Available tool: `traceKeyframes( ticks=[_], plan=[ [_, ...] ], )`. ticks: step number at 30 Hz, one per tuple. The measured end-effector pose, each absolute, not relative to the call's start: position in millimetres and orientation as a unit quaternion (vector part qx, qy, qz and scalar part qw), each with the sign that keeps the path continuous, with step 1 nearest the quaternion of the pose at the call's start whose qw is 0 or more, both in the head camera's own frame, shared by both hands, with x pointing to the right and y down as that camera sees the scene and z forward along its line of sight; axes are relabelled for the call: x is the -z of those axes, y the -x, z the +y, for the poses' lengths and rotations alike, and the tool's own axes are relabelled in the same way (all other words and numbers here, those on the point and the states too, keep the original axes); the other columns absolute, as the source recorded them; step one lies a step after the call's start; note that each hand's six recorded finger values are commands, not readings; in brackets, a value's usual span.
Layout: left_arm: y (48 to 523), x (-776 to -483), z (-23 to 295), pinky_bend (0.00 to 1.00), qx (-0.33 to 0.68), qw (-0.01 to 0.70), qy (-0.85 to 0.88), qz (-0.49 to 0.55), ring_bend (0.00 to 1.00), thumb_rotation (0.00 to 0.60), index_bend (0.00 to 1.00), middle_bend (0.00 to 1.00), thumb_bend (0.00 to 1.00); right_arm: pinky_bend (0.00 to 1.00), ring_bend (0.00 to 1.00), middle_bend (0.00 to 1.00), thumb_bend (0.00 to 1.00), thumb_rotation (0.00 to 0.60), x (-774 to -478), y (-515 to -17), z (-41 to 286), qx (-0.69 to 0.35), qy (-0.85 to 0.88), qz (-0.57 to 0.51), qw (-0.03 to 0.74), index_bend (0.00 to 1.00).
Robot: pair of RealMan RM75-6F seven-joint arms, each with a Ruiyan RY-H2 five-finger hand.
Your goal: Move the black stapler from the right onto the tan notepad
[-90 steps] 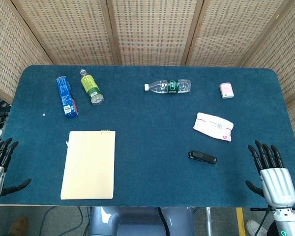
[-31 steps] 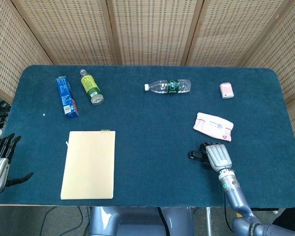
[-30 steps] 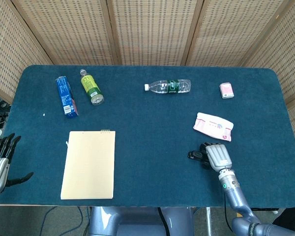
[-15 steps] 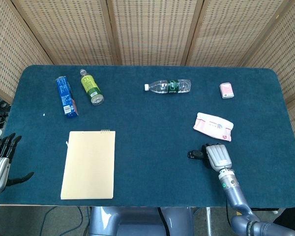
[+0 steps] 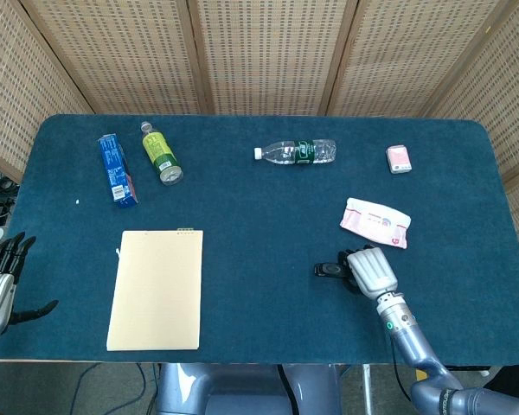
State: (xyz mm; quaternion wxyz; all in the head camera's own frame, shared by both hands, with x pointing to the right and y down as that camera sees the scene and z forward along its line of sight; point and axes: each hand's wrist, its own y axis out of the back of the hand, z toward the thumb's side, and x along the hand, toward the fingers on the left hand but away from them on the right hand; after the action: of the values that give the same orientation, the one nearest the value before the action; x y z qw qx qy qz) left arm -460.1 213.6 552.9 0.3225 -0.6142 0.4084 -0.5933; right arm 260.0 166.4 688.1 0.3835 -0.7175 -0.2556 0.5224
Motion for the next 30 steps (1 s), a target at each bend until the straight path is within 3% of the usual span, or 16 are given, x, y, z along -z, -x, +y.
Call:
traceKeyframes(
  ticks=[14, 25, 30],
  plan=[
    [474.5, -557.9, 204.3, 0.0, 0.606, 0.302, 0.604, 0.421, 0.0, 0.6, 0.0, 0.0, 0.0, 0.46, 0.6, 0.61, 0.76, 0.6, -653.8, -131.4, 139.1, -0.361, 0.816, -0.087, 0.442, 0.61],
    [486.8, -565.0, 198.7, 0.0, 0.625, 0.291, 0.586, 0.425, 0.0, 0.6, 0.0, 0.0, 0.0, 0.46, 0.59, 0.59, 0.8, 0.6, -635.2, -42.7, 153.7, -0.223, 0.831, 0.033, 0.508, 0.61],
    [489.6, -568.3, 198.1, 0.0, 0.635, 0.289, 0.578, 0.424, 0.0, 0.6, 0.0, 0.0, 0.0, 0.46, 0.58, 0.58, 0.8, 0.6, -640.0, -21.7, 158.4, -0.181, 0.824, 0.071, 0.532, 0.61]
  ],
)
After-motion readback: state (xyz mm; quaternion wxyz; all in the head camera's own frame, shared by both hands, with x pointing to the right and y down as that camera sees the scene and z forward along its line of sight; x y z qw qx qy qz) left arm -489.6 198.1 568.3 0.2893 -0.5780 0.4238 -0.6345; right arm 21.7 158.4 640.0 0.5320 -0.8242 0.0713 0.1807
